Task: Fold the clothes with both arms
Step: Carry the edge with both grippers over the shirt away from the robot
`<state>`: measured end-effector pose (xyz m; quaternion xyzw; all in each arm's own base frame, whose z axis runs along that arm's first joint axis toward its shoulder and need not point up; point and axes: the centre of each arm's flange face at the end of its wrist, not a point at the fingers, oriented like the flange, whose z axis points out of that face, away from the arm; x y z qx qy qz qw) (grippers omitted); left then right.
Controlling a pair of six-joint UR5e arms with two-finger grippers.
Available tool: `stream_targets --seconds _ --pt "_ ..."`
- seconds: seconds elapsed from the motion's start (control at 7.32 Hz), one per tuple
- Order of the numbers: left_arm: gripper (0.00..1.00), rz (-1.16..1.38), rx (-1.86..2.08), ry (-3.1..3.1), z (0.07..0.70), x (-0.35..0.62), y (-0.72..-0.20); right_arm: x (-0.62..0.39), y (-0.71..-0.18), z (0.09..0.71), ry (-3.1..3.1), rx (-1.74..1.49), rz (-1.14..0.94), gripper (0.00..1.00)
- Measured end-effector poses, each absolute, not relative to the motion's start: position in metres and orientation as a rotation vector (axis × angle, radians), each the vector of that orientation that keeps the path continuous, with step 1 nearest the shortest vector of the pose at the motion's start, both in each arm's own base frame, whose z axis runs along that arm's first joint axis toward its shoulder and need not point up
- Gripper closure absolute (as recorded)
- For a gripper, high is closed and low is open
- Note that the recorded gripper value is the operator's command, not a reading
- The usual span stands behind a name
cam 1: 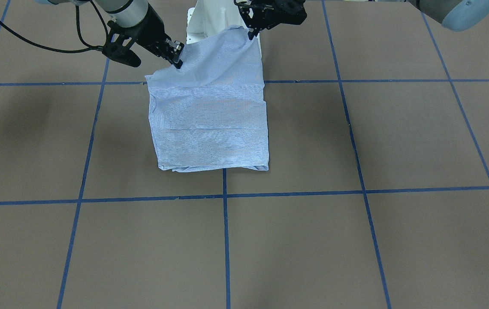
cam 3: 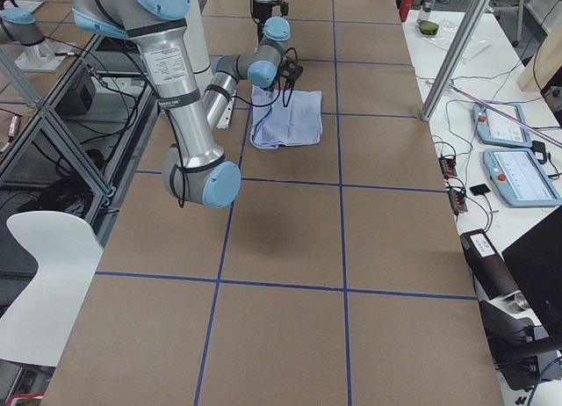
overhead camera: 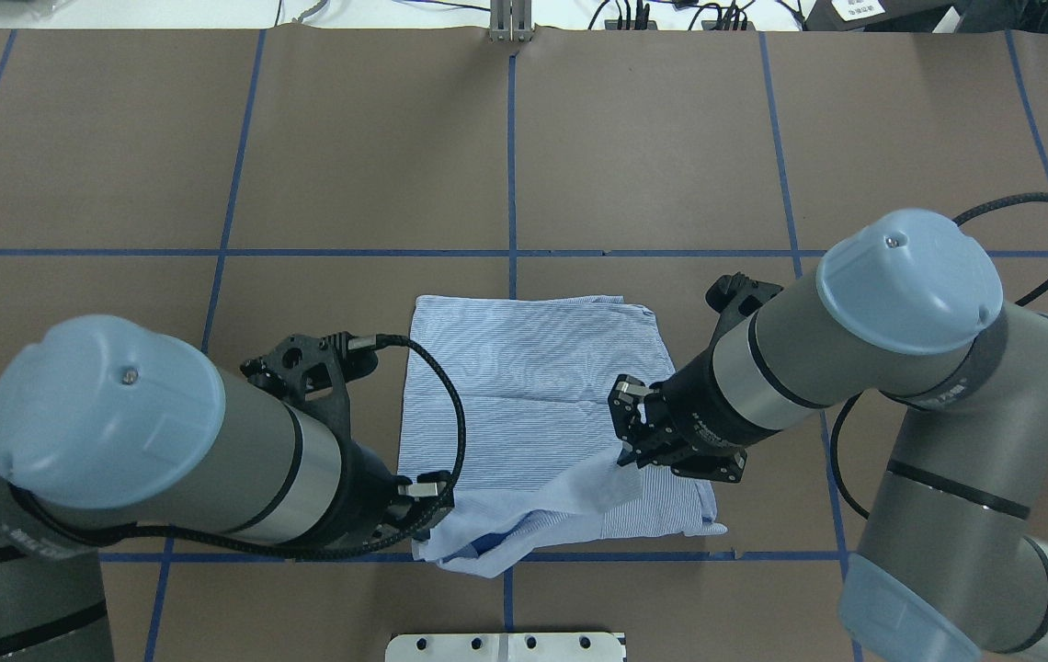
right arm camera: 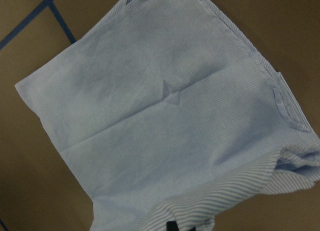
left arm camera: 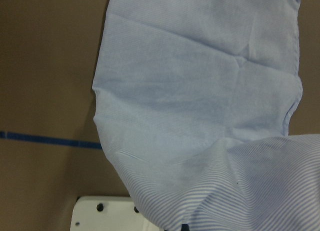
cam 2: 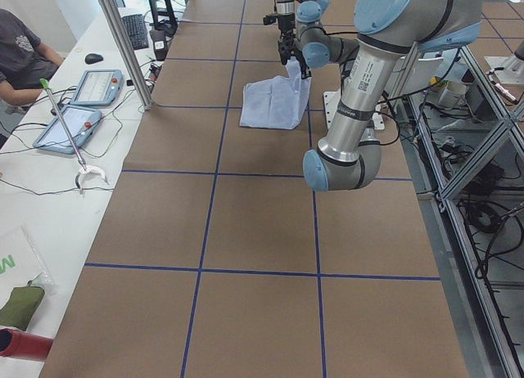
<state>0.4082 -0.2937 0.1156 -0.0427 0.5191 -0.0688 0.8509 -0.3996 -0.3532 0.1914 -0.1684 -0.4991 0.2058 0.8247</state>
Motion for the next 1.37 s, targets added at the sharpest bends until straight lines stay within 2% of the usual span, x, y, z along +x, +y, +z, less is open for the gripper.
stream_targets --seconds 0.55,1.37 --pt "1.00 -0.201 -0.027 1.090 0.154 0.453 -0.372 -0.427 -0.420 0.211 -1.003 -0.287 0.441 1.00" --pt "1.00 -0.238 -0.016 1.073 0.202 0.489 -0.417 -0.485 -0.496 0.235 -0.909 -0.209 0.317 1.00"
